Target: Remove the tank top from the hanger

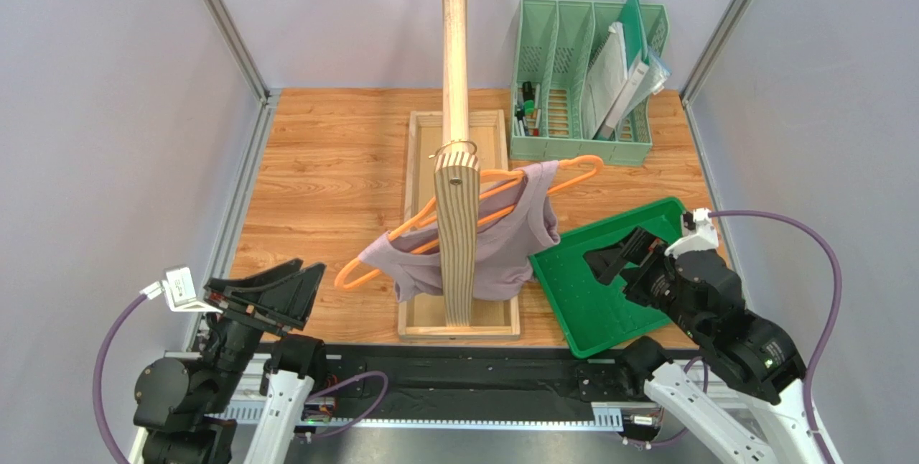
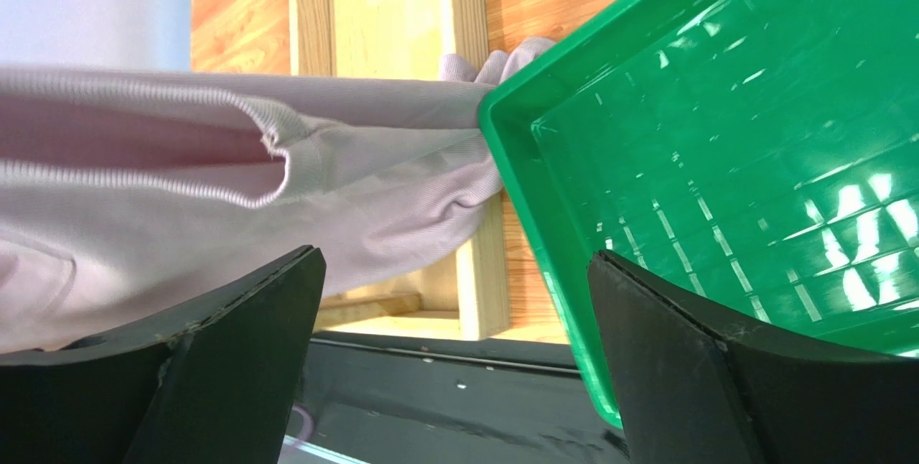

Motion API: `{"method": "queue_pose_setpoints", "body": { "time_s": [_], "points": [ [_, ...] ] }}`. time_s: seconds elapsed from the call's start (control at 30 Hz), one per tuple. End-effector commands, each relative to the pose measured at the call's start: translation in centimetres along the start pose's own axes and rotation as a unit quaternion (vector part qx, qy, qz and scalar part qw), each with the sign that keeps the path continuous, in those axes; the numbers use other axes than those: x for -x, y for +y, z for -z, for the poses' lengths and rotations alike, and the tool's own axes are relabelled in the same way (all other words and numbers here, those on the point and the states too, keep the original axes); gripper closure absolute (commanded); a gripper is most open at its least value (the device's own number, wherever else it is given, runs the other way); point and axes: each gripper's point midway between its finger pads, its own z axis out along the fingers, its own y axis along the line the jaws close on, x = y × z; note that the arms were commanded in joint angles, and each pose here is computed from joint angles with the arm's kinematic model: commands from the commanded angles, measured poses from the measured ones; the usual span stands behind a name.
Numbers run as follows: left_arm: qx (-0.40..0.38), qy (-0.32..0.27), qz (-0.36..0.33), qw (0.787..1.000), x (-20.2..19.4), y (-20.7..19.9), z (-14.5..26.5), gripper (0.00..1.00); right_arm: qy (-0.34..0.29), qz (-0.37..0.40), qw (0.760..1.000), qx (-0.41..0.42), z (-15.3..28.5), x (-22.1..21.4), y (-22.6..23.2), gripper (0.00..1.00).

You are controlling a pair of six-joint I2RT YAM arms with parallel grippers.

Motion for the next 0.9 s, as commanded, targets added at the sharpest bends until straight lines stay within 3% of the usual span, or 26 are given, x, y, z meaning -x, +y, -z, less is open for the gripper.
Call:
{"method": "queue_pose_setpoints", "body": {
  "time_s": [0.0, 0.13, 0.23, 0.37, 0.47, 0.57, 0.67, 0.83, 0.87],
  "points": [
    [-0.015, 0.025, -0.062, 0.998, -0.2, -1.1, 2.2, 0.01, -0.019, 0.103, 0.991, 0.078, 3.1, 1.6, 2.2, 0.0],
    [-0.108, 0.03, -0.09, 0.99, -0.1, -4.8, 3.0, 0.01, -0.076, 0.169, 0.966, 0.178, 6.6, 4.8, 6.8, 0.01],
    [-0.141, 0.083, -0.09, 0.982, -1.1, -6.3, 2.5, 0.01, -0.12, 0.215, 0.943, 0.224, 9.0, 7.9, 10.3, 0.01],
    [-0.159, 0.139, -0.089, 0.973, -2.2, -6.9, 1.7, 0.02, -0.106, 0.275, 0.92, 0.26, 8.5, 10.2, 15.4, 0.01],
    [-0.169, 0.136, -0.096, 0.971, -2.0, -7.4, 2.0, 0.02, -0.114, 0.305, 0.902, 0.282, 9.4, 11.9, 17.9, 0.01],
    [-0.181, 0.146, -0.097, 0.968, -2.2, -7.8, 2.2, 0.02, -0.084, 0.344, 0.893, 0.278, 7.4, 12.2, 19.5, 0.02],
    [-0.19, 0.151, -0.098, 0.965, -2.2, -8.0, 2.1, 0.02, -0.054, 0.409, 0.854, 0.316, 6.5, 11.4, 21.3, 0.05],
    [-0.203, 0.159, -0.101, 0.961, -2.3, -8.4, 2.3, 0.02, -0.039, 0.451, 0.797, 0.401, 7.3, 10.0, 23.9, 0.07],
    [-0.204, 0.158, -0.103, 0.961, -2.3, -8.5, 2.3, 0.02, -0.029, 0.454, 0.773, 0.442, 8.2, 9.2, 24.8, 0.09]
  ]
}}
